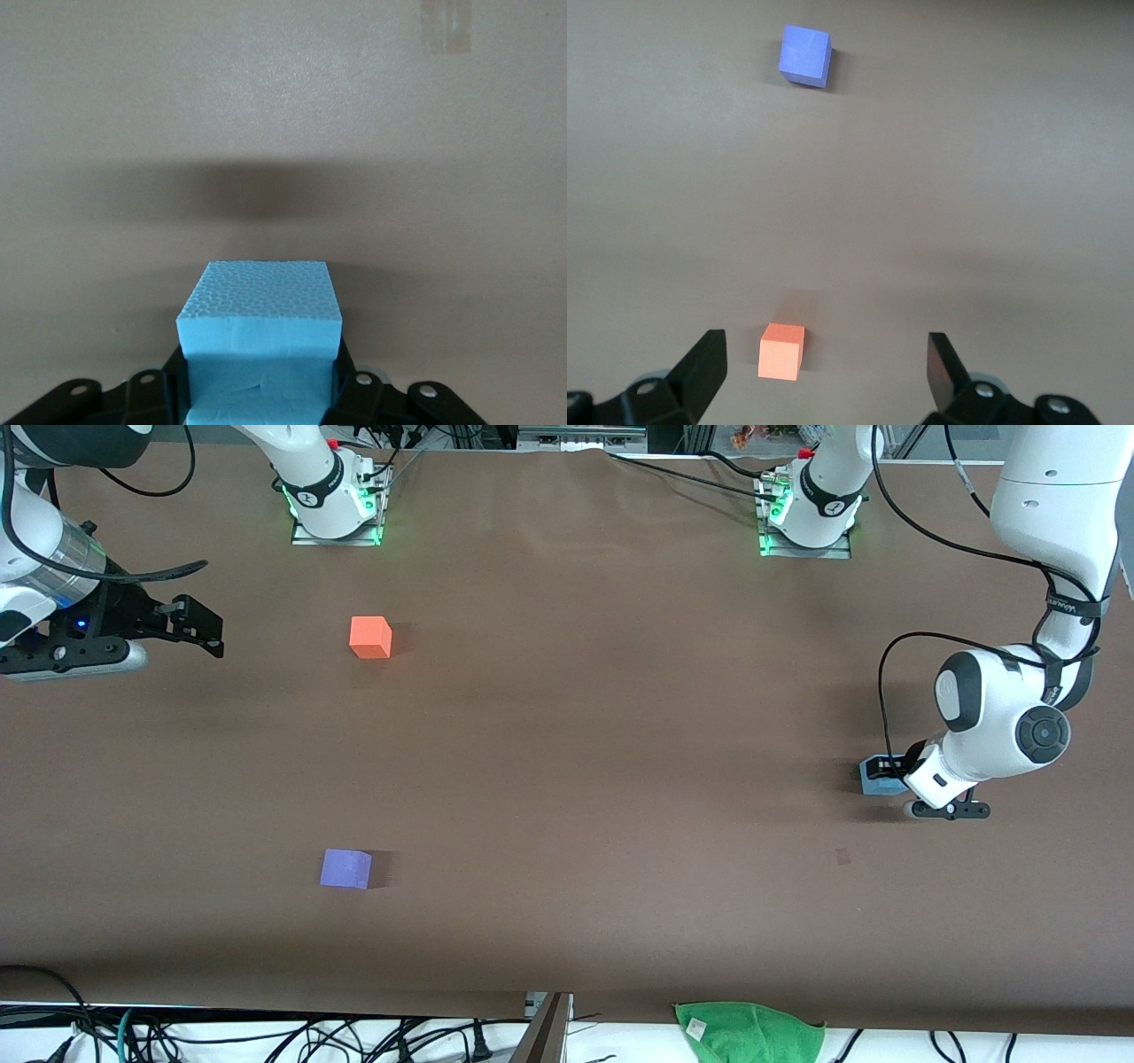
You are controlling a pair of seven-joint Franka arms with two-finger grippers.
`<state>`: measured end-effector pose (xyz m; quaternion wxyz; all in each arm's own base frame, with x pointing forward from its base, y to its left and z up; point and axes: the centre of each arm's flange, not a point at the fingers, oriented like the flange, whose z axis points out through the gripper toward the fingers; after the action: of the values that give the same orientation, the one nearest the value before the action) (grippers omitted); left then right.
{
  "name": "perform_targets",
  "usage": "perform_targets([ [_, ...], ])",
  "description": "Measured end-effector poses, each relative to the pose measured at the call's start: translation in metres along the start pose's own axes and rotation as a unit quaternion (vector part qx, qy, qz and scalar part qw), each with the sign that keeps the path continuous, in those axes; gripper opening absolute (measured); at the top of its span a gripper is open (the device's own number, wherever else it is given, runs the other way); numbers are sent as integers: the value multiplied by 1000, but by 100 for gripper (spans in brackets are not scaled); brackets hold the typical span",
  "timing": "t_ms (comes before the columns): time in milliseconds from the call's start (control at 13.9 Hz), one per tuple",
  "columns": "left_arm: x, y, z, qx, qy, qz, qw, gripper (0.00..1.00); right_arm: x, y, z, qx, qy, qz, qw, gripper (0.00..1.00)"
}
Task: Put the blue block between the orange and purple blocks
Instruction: 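Lower the left gripper and close it on the blue cube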
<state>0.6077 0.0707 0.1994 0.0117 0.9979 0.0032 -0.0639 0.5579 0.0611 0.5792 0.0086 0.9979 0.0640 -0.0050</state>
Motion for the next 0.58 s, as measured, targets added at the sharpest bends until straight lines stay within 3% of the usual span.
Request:
perform_targets([
  [361, 8, 9, -10, -2, 11, 6, 1000, 58, 0, 1, 0, 0, 0, 1, 1000, 100],
  [577, 23, 57, -35, -19, 26, 3, 999, 58, 0, 1, 0, 0, 0, 1, 1000, 100],
])
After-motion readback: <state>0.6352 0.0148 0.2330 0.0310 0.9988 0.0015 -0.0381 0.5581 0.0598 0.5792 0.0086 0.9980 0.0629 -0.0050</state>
